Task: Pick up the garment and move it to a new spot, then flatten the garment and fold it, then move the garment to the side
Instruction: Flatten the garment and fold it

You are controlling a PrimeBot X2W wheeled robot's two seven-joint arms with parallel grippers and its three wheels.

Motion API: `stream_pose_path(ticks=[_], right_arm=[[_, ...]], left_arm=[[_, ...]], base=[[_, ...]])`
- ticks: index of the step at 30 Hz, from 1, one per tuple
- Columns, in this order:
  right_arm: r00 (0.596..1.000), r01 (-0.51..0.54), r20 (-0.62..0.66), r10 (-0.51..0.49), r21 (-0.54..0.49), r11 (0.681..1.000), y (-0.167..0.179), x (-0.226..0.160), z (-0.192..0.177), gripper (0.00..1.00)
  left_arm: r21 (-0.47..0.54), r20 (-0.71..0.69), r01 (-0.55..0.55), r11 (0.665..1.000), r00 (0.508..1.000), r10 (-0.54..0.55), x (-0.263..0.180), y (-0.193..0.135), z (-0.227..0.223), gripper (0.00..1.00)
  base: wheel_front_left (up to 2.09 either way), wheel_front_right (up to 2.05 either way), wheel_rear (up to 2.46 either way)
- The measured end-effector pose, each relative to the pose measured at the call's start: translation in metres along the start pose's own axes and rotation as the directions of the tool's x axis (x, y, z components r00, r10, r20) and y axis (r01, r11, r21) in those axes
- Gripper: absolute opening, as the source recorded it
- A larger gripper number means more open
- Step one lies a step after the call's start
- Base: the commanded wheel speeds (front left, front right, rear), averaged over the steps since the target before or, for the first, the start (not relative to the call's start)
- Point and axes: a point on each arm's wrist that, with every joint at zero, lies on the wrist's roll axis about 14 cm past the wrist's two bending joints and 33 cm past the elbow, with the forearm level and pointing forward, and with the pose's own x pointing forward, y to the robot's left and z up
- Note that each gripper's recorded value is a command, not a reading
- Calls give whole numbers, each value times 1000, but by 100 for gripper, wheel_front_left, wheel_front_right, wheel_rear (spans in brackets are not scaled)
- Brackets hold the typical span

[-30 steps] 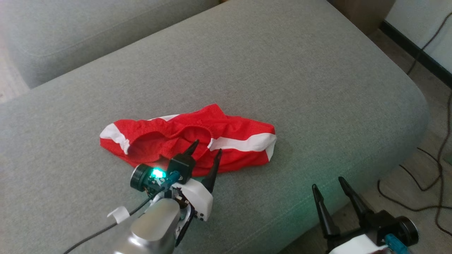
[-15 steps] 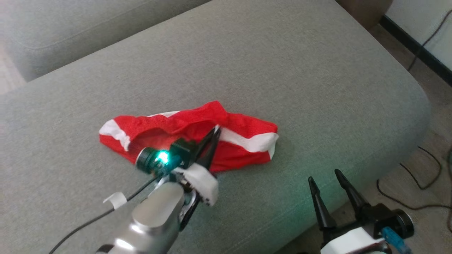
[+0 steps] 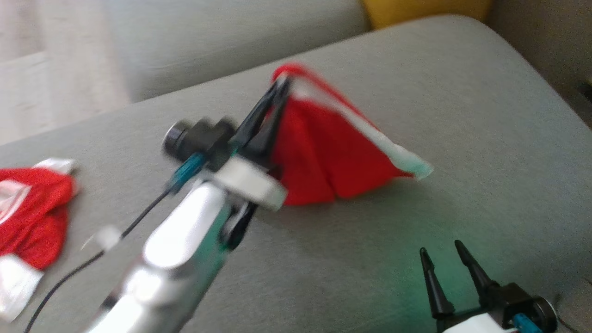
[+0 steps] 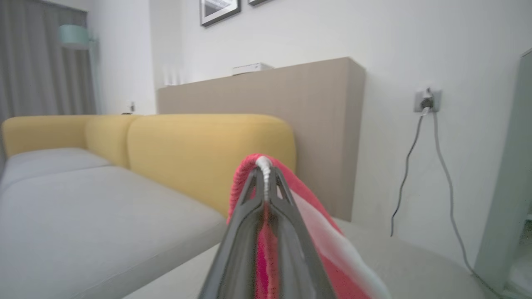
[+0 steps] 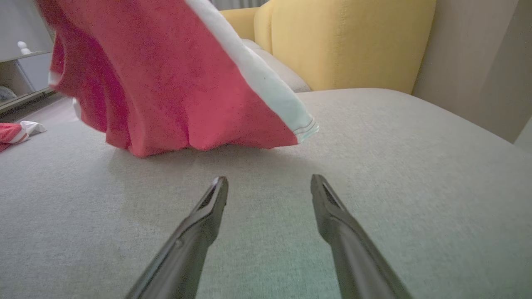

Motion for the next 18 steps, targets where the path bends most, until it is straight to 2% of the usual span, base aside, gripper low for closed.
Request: stream_pose_path(ticks=[4,6,10,18], right_arm=[[998,-63,20,63,5,998,15,13,6,100],[995,-93,21,92,11,996,23,19,7,100],[987,-163,-7,163,22,986,43,29,0,100],[957,-277,-64,282,74,958,81,54,-13,100]], left_arm=[[40,-123,-167,985,978,171,-69,51,-33,0],[33,-188,-265,964,946,266,-109,70,-50,0],[52,-268,-390,919,881,389,-174,92,-70,0],[95,-258,-523,847,809,528,-226,123,-60,0]], base=[[0,0,0],[0,0,0],[0,0,0],[0,0,0]])
